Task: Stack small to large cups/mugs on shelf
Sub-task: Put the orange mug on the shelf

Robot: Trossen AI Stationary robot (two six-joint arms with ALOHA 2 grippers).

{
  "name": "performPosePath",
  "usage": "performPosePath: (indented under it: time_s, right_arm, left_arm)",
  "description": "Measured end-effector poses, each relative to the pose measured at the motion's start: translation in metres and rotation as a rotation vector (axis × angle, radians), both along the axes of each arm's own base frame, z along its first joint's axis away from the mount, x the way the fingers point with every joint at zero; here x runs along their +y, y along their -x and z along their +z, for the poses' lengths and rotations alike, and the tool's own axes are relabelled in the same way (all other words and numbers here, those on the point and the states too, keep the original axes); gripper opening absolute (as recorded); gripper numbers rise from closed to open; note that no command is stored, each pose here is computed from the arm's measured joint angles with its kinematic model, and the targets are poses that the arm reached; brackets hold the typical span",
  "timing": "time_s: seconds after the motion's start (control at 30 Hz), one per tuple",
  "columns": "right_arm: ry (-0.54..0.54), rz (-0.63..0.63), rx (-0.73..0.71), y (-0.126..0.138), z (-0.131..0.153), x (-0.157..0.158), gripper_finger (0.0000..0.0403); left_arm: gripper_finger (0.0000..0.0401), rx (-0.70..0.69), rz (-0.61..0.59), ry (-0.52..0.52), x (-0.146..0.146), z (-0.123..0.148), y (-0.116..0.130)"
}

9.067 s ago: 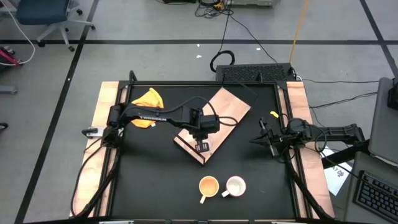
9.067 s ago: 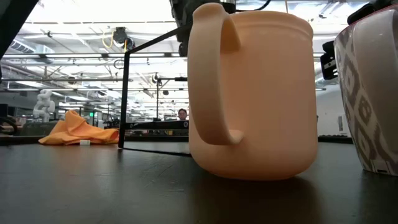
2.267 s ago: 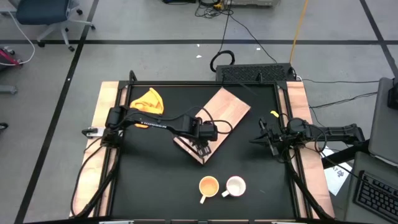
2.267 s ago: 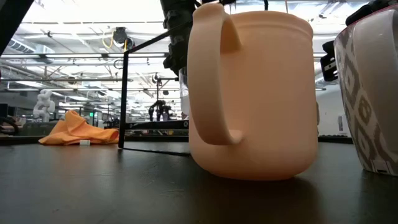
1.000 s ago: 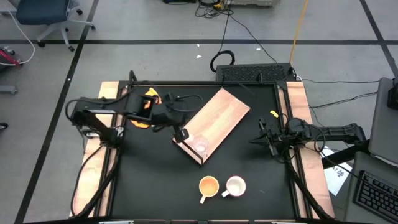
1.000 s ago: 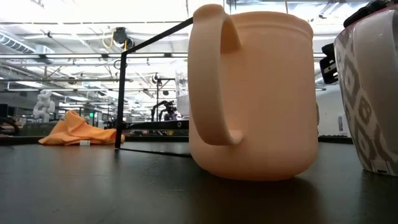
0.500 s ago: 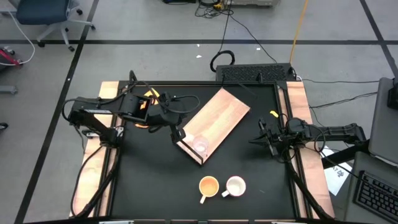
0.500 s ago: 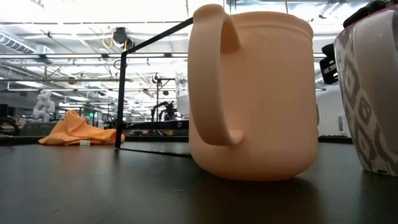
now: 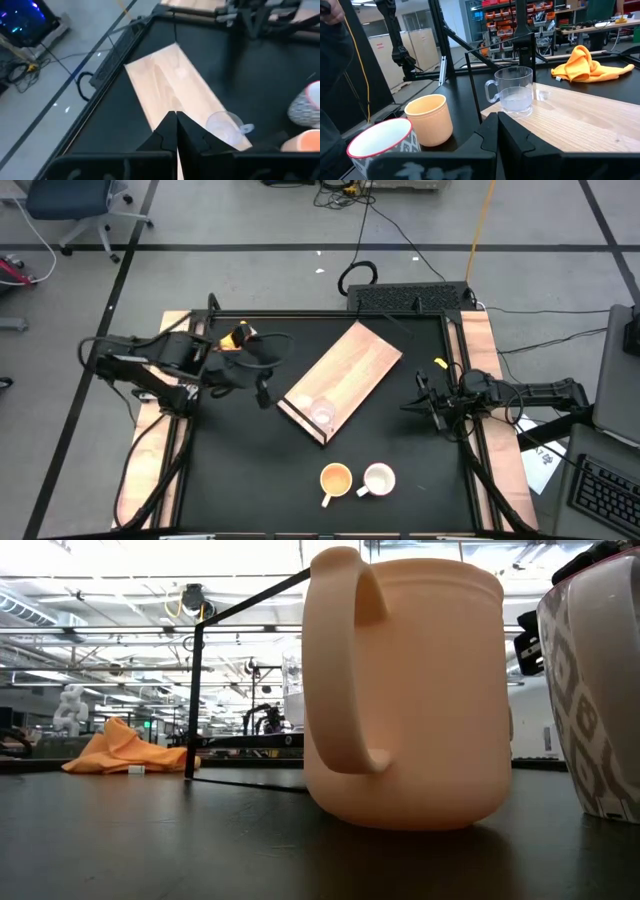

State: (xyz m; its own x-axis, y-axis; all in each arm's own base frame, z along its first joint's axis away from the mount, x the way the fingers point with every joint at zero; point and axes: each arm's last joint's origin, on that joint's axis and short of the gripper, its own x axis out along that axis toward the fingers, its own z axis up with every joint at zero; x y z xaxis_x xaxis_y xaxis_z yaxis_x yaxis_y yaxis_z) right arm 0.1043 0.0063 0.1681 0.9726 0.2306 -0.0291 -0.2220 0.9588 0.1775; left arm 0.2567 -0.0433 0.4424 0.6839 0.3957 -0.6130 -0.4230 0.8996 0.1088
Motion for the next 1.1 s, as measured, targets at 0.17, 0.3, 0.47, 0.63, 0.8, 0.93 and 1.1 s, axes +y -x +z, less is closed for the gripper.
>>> performPosePath:
  time_s: [0.17,0.3,0.47,0.63,0.8,0.93,1.1]
  right_arm:
    - [0.000,0.000,0.000,0.000,0.000,0.000,0.0000]
    - [0.000,0.000,0.000,0.000,0.000,0.000,0.0000]
    - [0.000,0.000,0.000,0.000,0.000,0.000,0.0000]
    - [0.000,0.000,0.000,0.000,0.000,0.000,0.0000]
    - [0.000,0.000,0.000,0.000,0.000,0.000,0.0000]
    - [0.000,0.000,0.000,0.000,0.000,0.000,0.0000]
    - [0.000,0.000,0.000,0.000,0.000,0.000,0.0000]
  left_arm:
    - [0.0000,-0.017,-0.012,-0.032,-0.004,0.005,0.008]
    - [0.0000,-0.023,0.003,-0.061,0.002,0.009,0.014]
    - [0.0000,-0.051,0.035,-0.094,0.017,0.018,0.023]
    - [0.0000,-0.039,0.041,-0.115,0.033,0.022,0.031]
    - [0.0000,-0.059,0.084,-0.112,0.048,0.020,0.043]
    - [0.0000,-0.118,0.106,-0.090,0.057,0.011,0.057]
    - [0.0000,-0.270,0.032,-0.045,0.058,-0.009,0.078]
